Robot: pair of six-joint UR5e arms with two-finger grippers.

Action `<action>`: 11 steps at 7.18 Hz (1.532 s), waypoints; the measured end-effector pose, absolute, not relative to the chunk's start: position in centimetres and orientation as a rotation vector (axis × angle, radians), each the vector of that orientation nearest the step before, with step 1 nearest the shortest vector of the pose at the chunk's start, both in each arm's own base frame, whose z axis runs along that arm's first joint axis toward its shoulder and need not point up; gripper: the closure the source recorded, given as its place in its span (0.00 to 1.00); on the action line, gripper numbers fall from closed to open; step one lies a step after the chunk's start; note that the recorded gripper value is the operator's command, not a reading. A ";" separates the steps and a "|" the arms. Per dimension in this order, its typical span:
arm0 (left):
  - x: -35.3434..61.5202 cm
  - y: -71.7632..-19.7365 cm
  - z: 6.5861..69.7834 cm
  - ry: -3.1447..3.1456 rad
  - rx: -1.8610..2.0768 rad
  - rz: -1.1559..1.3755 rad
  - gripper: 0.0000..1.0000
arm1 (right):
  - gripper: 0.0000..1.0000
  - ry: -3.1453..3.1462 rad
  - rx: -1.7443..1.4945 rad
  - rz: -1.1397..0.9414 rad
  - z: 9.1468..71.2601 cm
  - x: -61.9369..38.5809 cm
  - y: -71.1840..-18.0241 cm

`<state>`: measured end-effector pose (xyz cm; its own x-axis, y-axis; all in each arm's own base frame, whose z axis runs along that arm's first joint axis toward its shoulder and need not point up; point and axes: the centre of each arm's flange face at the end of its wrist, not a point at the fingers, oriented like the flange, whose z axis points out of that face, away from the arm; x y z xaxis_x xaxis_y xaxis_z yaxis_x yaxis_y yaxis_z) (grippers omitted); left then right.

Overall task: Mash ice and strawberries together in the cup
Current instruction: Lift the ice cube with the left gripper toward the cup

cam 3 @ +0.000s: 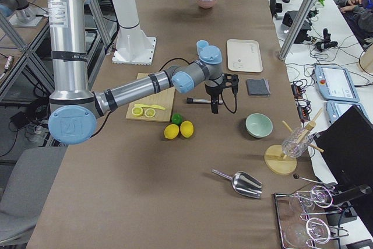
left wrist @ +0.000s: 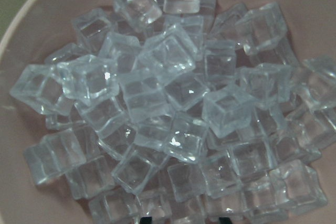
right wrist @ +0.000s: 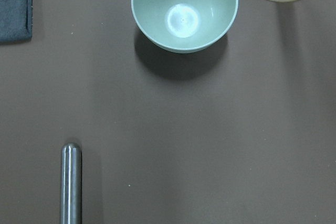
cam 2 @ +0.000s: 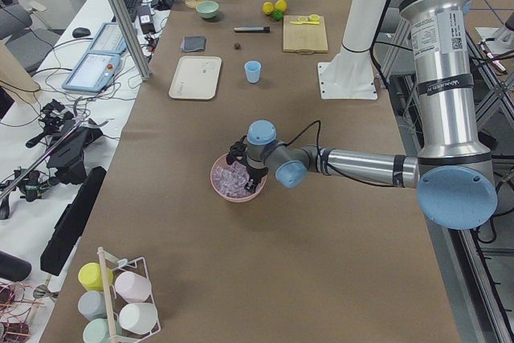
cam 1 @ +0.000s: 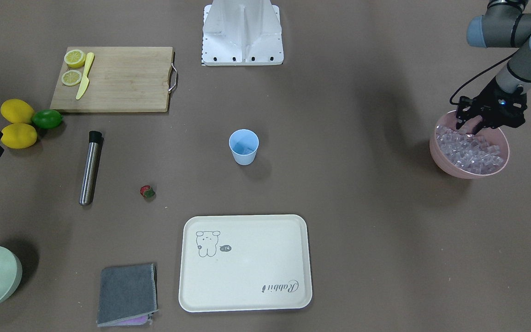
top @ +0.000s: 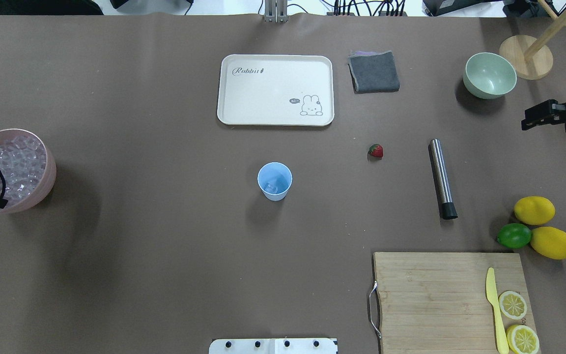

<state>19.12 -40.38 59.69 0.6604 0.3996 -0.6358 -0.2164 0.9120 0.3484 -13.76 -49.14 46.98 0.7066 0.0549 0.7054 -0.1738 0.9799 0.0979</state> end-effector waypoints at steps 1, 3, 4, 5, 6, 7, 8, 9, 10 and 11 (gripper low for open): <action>19.2 -40.3 59.7 0.775 0.252 0.355 0.55 | 0.00 -0.777 0.161 0.128 47.0 -13.8 -49.1; 19.6 -40.2 59.7 0.776 0.249 0.364 0.59 | 0.00 -0.777 0.161 0.127 47.0 -13.8 -49.1; 19.8 -40.1 59.7 0.775 0.249 0.368 0.74 | 0.00 -0.777 0.161 0.127 47.0 -13.8 -49.1; 19.9 -40.1 59.7 0.773 0.250 0.369 0.96 | 0.00 -0.777 0.161 0.127 47.0 -13.8 -49.1; 19.9 -40.1 59.6 0.773 0.251 0.370 1.00 | 0.00 -0.777 0.161 0.127 47.0 -13.8 -49.1; 19.9 -40.1 59.5 0.774 0.253 0.371 1.00 | 0.00 -0.778 0.161 0.127 47.0 -13.8 -49.1; 19.9 -40.2 59.3 0.778 0.257 0.371 1.00 | 0.00 -0.778 0.161 0.126 46.9 -13.8 -49.1; 19.8 -40.4 59.0 0.782 0.258 0.370 1.00 | 0.00 -0.778 0.161 0.126 46.9 -13.8 -49.1; 19.7 -40.5 58.3 0.782 0.252 0.366 1.00 | 0.00 -0.779 0.161 0.126 46.9 -13.8 -49.1; 19.6 -41.0 57.0 0.779 0.248 0.360 1.00 | 0.00 -0.779 0.161 0.126 46.9 -13.8 -49.1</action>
<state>19.60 -40.96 57.00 0.6560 0.4041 -0.6375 -0.2238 0.9108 0.3470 -13.82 -49.10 46.89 0.7054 0.0534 0.7068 -0.1725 0.9801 0.0980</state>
